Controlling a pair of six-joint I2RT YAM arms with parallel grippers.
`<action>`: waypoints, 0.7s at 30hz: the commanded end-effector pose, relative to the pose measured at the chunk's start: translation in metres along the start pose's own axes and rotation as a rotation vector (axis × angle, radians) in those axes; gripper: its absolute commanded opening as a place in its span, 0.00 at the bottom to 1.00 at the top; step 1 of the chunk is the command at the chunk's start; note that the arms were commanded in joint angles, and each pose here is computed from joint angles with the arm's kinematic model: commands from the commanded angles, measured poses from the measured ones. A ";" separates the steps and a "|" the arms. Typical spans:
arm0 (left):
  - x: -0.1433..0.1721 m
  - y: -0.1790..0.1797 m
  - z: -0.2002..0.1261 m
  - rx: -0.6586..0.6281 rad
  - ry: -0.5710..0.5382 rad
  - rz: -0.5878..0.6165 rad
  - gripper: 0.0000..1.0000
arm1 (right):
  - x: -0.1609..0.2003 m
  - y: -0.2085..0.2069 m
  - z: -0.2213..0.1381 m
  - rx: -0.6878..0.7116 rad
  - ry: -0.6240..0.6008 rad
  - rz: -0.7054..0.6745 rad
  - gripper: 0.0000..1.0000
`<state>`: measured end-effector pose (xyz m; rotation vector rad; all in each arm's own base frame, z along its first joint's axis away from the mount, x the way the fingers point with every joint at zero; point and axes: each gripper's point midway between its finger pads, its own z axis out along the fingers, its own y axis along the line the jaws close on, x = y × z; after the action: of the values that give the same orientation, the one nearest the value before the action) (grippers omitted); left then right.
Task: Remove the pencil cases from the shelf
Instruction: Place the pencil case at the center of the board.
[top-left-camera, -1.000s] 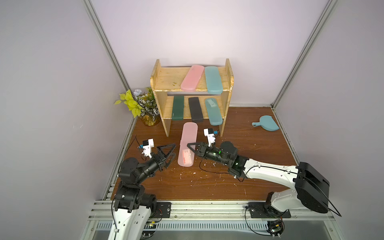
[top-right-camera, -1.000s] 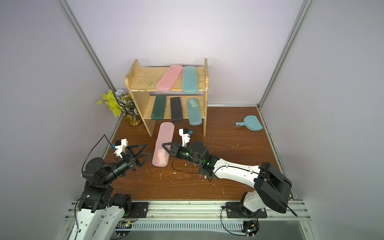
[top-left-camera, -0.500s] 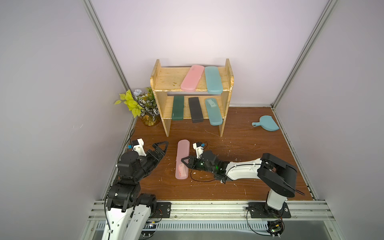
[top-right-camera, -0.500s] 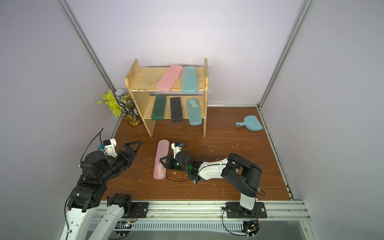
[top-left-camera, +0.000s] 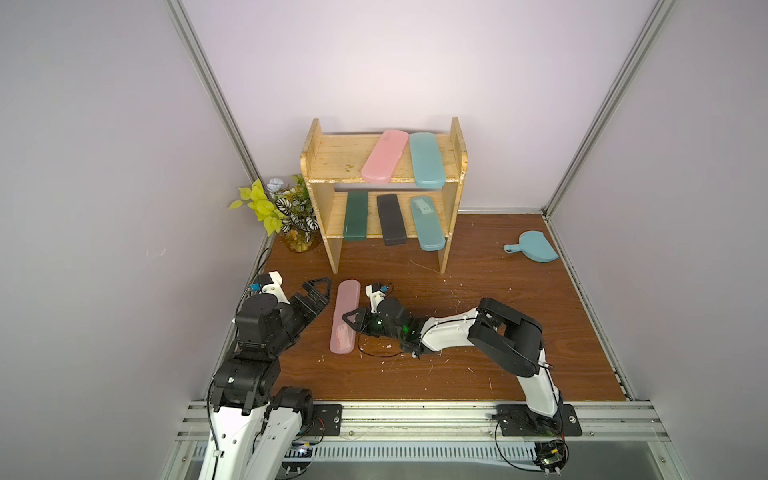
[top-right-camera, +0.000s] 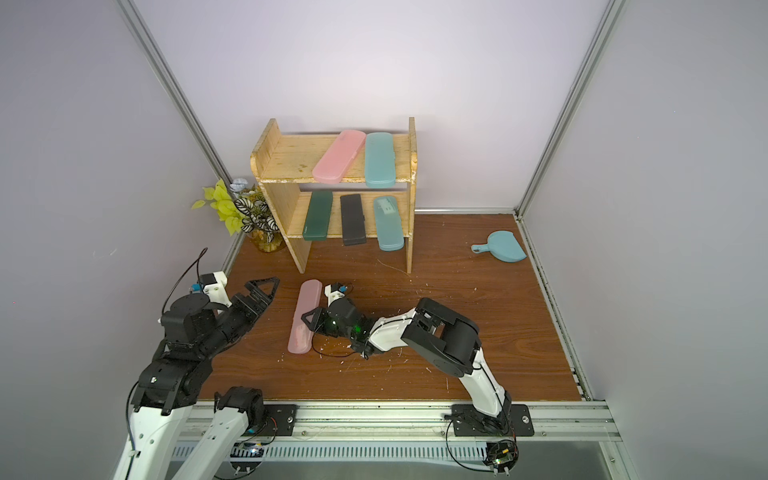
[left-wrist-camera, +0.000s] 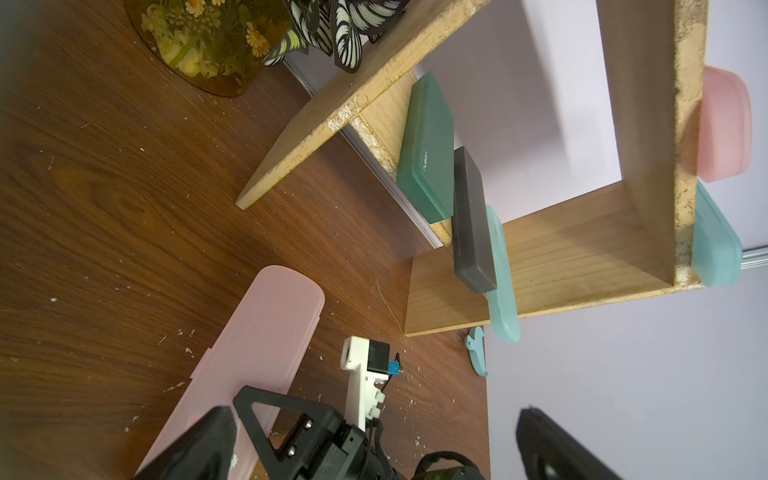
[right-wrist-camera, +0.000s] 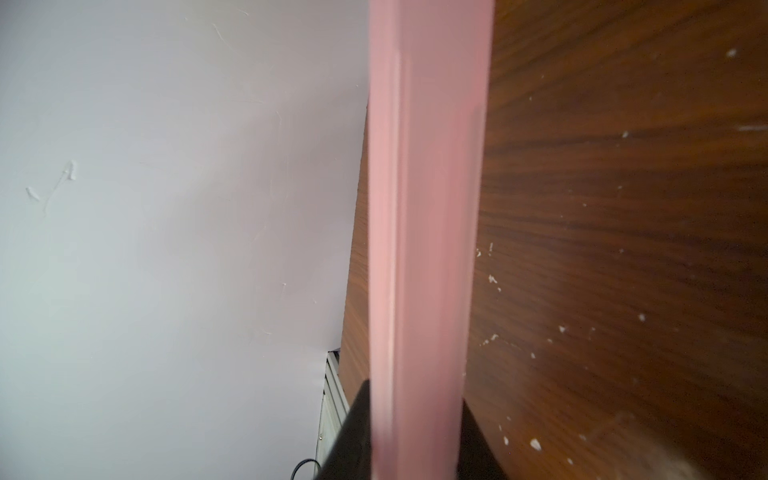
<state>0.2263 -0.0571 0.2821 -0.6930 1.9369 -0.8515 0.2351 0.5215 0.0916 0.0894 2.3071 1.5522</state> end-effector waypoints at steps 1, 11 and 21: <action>-0.004 -0.005 -0.002 -0.006 -0.004 0.039 0.99 | 0.000 0.018 0.004 -0.048 0.014 0.034 0.20; -0.012 -0.009 0.011 -0.044 0.014 0.090 0.99 | -0.003 -0.010 0.000 0.021 0.034 0.063 0.29; -0.021 -0.019 0.039 -0.035 0.046 0.147 1.00 | -0.020 -0.020 -0.031 0.078 -0.006 0.060 0.57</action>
<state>0.2645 -0.0582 0.2826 -0.6263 2.0436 -0.7382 0.2402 0.4896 0.0569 0.1837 2.4433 1.4634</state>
